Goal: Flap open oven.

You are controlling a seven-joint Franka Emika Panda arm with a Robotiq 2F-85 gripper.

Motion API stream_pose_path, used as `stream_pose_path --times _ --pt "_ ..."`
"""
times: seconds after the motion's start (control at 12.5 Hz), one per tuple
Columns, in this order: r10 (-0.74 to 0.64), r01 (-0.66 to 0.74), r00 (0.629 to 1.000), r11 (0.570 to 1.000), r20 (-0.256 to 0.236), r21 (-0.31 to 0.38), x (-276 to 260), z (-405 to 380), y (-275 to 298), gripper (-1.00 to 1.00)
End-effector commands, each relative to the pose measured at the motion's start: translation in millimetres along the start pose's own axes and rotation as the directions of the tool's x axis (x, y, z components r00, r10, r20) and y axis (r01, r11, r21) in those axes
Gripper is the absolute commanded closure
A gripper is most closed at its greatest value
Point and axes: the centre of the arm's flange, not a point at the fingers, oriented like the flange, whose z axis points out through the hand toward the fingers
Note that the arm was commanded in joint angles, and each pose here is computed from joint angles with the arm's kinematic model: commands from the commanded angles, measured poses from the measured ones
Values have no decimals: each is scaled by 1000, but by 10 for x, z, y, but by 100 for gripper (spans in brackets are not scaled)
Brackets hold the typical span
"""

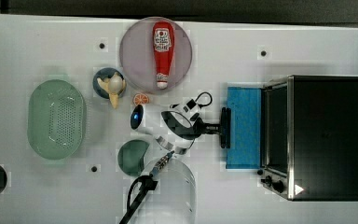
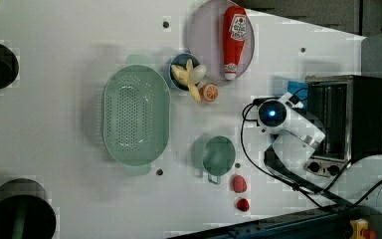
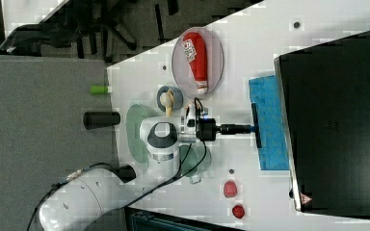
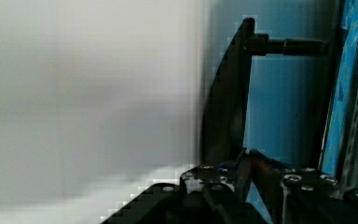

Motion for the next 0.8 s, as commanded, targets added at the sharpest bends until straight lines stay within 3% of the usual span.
stream_pose_path --times 0.08,0.24,0.4,0.56,0.64,0.8 --pt "237 -224 971 949 -34 221 358 -615 188 65" --pt "402 -413 910 849 104 331 432 -935 443 65" --pt "534 -587 808 691 249 423 503 -1303 830 65" --pt "593 -702 708 533 383 473 488 -1671 1275 65" --pt "602 -728 680 485 419 484 449 -1848 1493 65" --pt "623 -756 644 427 444 497 353 -2161 1992 65"
